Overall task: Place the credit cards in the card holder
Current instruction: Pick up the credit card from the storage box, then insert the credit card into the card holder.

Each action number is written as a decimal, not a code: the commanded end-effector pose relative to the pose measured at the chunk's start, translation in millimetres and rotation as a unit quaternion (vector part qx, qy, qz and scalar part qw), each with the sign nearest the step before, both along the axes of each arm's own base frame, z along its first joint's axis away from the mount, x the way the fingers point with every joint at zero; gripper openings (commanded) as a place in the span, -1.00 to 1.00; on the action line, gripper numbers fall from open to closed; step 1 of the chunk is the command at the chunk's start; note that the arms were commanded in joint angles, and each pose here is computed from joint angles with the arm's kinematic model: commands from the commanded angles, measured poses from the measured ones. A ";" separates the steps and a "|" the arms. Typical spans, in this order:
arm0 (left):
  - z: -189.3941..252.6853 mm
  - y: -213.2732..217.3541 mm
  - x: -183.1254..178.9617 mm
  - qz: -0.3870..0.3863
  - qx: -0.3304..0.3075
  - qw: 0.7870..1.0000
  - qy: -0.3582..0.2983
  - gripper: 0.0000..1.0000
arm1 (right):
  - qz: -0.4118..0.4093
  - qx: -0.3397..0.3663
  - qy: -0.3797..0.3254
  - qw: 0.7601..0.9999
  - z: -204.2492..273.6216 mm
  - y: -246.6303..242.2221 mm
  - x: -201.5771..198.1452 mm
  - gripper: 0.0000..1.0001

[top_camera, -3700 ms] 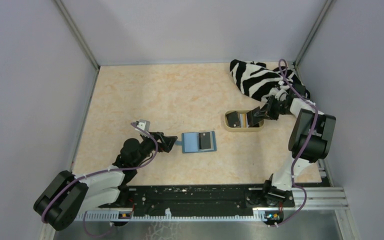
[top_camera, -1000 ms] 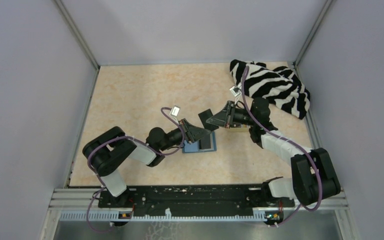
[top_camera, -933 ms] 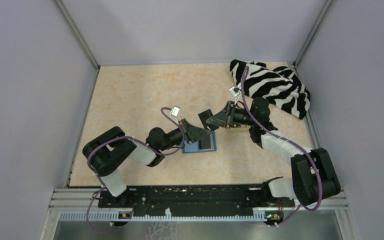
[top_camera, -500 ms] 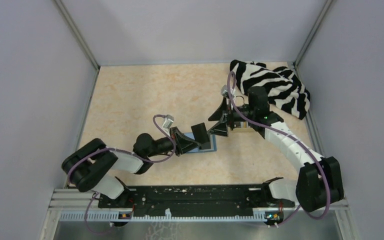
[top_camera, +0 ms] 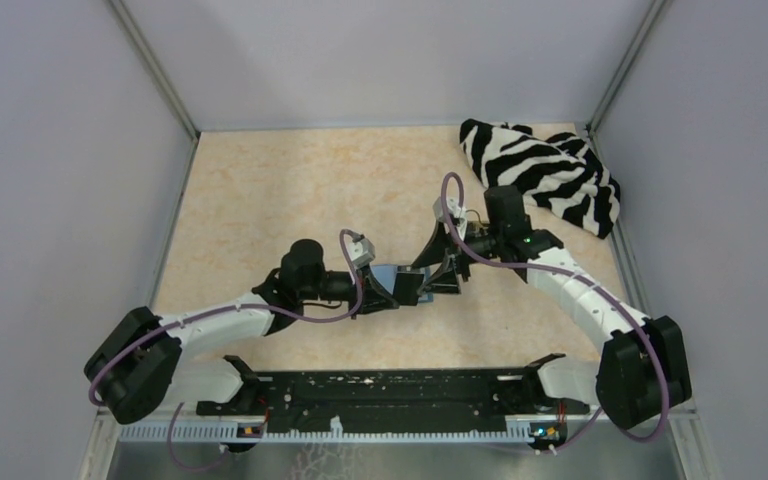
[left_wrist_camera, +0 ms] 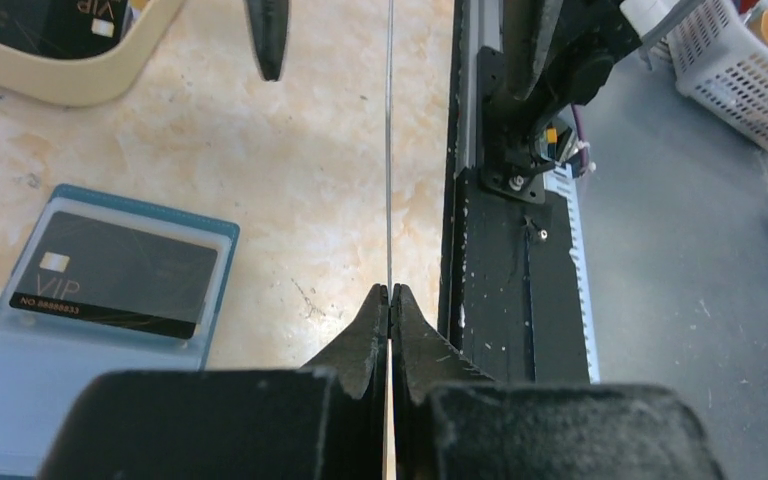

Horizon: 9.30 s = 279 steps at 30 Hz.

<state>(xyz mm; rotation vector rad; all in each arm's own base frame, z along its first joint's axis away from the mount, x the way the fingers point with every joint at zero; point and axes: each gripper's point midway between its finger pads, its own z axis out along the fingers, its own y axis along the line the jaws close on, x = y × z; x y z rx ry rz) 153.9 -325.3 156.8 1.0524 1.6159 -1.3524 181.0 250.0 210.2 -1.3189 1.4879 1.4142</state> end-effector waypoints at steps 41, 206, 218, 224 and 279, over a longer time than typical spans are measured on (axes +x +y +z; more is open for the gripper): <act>-1.7 2.3 3.1 -0.006 0.025 0.999 -0.025 -1.00 | 0.034 -0.012 0.008 0.999 -3.7 17.8 -7.4 -0.69; -125.6 54.5 97.8 0.406 0.164 0.880 0.185 -0.68 | -0.180 -0.343 0.509 0.768 -198.6 15.7 97.1 -0.99; -123.9 55.3 98.2 0.407 0.164 0.880 0.183 -0.68 | -0.187 -0.364 0.502 0.762 -202.9 19.2 95.8 -0.99; -123.9 54.9 98.2 0.407 0.163 0.880 0.183 -0.68 | -0.188 -0.366 0.502 0.761 -202.9 20.8 94.8 -0.98; -87.6 -28.2 97.7 0.438 0.179 0.866 0.163 -0.75 | -0.158 -0.349 0.497 0.778 -204.5 39.2 99.2 -0.73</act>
